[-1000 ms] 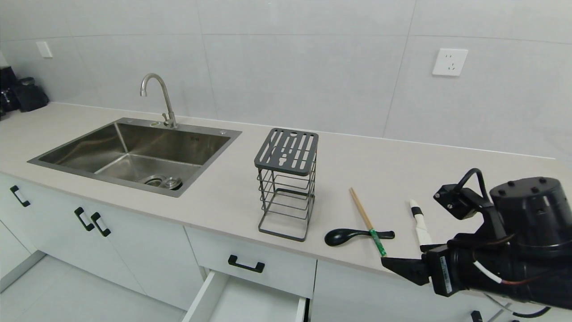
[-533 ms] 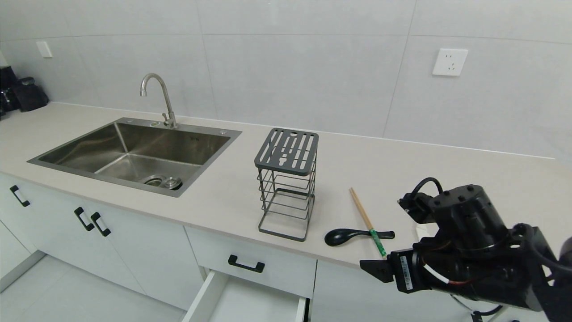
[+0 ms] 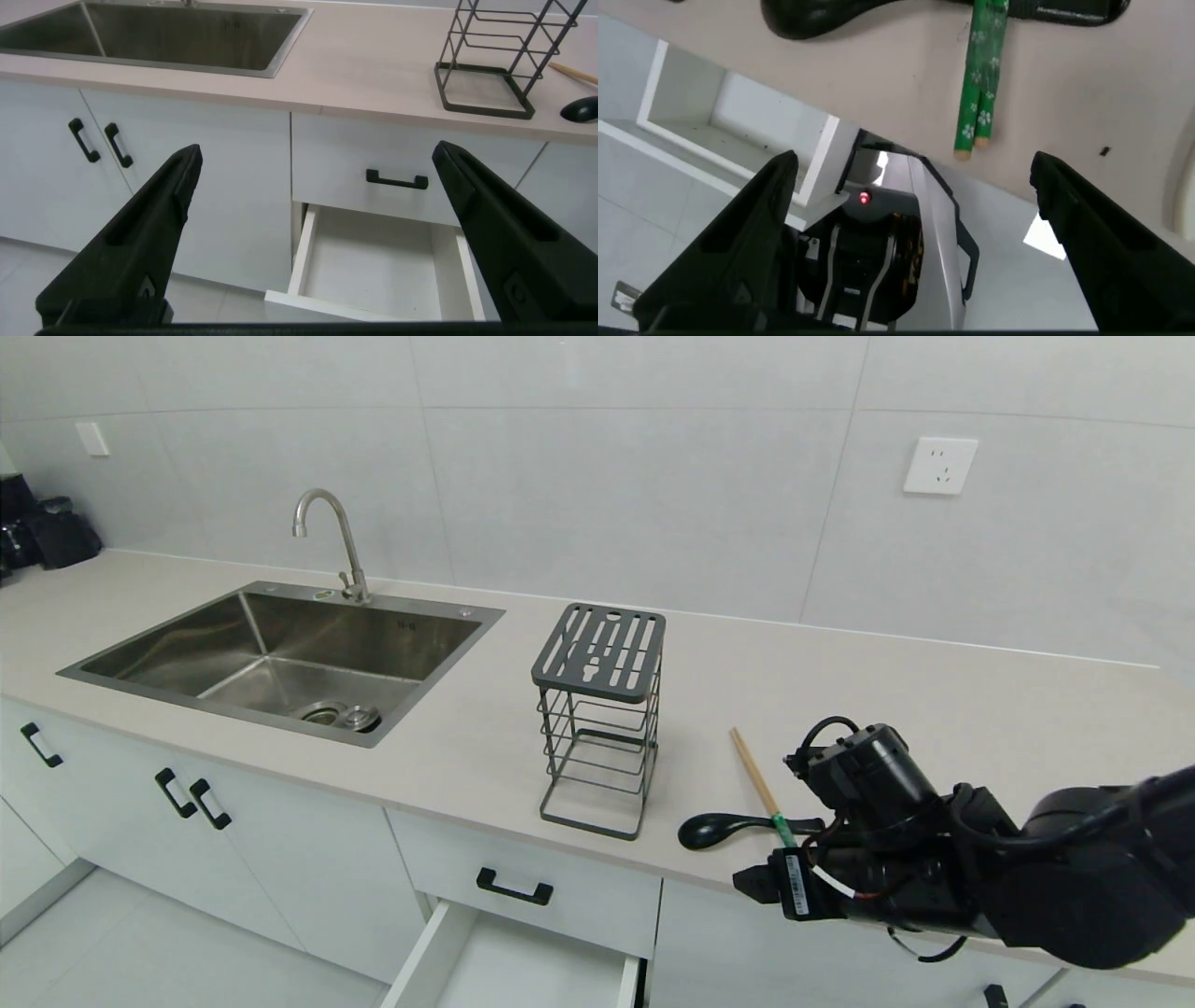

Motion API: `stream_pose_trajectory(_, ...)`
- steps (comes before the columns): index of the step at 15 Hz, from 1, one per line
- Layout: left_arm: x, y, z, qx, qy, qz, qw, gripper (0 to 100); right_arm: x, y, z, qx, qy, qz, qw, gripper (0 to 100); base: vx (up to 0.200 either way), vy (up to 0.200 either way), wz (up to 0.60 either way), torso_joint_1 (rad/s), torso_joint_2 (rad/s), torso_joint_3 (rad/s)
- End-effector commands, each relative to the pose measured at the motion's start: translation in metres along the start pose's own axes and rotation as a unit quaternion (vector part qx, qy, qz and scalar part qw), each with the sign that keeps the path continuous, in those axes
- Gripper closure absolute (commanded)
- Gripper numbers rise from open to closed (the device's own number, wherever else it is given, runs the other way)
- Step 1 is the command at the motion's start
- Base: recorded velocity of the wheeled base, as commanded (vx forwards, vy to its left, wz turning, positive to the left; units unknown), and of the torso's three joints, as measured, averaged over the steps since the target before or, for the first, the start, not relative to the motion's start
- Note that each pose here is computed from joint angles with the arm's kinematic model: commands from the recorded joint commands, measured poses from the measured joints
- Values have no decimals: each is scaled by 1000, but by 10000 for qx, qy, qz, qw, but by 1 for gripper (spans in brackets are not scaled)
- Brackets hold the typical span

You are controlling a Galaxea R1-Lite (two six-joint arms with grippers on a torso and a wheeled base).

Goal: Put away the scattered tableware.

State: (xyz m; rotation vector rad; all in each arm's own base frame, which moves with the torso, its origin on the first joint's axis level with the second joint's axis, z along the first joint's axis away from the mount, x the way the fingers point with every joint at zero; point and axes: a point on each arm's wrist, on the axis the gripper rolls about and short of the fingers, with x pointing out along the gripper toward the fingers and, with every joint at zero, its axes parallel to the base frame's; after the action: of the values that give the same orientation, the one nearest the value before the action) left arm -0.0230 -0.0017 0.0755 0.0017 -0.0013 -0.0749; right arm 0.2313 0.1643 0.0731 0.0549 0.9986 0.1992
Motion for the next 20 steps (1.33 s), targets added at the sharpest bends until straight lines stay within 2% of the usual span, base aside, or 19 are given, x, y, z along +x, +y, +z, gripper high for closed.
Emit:
stream_pose_trajectory(1,0,0,0,-1,6,-1,10000,0,20,-1,12,100,31,-107,9999,0,0,0,0,0,0,0)
stream_pose_trajectory(5,0,0,0,-1,6,-1,10000,0,30,-7,19,184,-1,-285,9994,0,0,0,0,0,0,0)
stream_pose_trajectory(8,0,0,0,-1,6,-1,10000,0,30,-9,22,7,-54,-320,9995,0,0,0,0,0,0,0)
stream_pose_trajectory(13,0,0,0,-1,6,-1,10000,0,37,-3,31,-110,-167,-260,9995,0,0,0,0,0,0,0)
stream_pose_trajectory(14,0,0,0,-1,6,-1,10000,0,39,-3,29,-117,-118,-281,9995,100,0,0,0,0,0,0)
stream_pose_trajectory(20,0,0,0,-1,6,-1,10000,0,41,-6,27,-58,-63,-349,9994,100,0,0,0,0,0,0)
